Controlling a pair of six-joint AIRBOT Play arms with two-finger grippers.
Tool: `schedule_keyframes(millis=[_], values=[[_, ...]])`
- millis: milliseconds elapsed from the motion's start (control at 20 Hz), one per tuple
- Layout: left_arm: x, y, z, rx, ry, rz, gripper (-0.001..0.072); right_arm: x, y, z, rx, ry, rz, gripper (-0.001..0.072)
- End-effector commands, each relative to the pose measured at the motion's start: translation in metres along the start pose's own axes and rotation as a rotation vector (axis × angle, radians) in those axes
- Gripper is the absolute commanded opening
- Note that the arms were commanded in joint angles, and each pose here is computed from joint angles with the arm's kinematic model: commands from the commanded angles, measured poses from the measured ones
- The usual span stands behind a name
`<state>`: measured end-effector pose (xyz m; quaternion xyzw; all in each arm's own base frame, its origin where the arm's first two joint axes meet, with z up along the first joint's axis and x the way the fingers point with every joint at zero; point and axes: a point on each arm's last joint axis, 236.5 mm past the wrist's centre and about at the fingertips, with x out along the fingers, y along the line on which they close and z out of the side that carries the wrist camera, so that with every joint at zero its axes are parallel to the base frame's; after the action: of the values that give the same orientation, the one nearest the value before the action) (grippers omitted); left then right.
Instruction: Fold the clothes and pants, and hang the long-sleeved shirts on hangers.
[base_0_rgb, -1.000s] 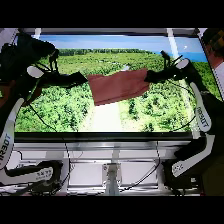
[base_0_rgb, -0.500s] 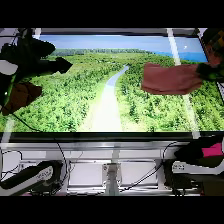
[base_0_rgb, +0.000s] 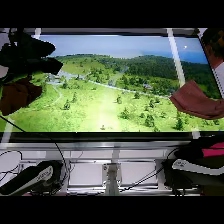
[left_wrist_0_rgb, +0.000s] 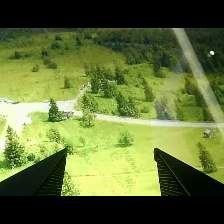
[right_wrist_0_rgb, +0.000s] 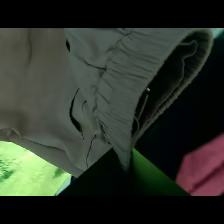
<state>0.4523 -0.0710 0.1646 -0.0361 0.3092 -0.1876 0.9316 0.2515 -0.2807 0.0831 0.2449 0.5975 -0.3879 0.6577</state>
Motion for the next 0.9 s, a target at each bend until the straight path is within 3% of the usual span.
schedule_keyframes(millis=[0, 50, 100, 200, 250, 550, 850], values=[[-0.001, 0.002, 0.000, 0.009, -0.001, 0.008, 0.0574, 0.000, -0.029, -0.021, 0.047, 0.093, -0.088, 0.0020], [-0.001, 0.002, 0.001, 0.009, -0.001, 0.008, 0.0574, 0.000, -0.029, -0.021, 0.046, 0.095, -0.086, 0.0023], [-0.001, 0.002, 0.001, 0.009, -0.001, 0.008, 0.0574, 0.000, -0.028, -0.022, 0.046, 0.098, -0.085, 0.0122], [-0.001, 0.002, 0.001, 0.009, -0.001, 0.008, 0.0574, 0.000, -0.028, -0.023, 0.045, 0.101, -0.083, 0.0567], [-0.001, 0.002, 0.001, 0.009, -0.001, 0.008, 0.0574, 0.000, -0.028, -0.023, 0.041, 0.102, -0.082, 0.0648], [-0.001, 0.002, 0.001, 0.009, -0.001, 0.008, 0.0574, 0.001, -0.025, -0.010, 0.019, 0.048, -0.069, 0.0647], [-0.001, 0.002, 0.000, 0.008, -0.001, 0.008, 0.0574, -0.001, 0.011, 0.024, -0.015, -0.102, 0.056, 0.0647]])
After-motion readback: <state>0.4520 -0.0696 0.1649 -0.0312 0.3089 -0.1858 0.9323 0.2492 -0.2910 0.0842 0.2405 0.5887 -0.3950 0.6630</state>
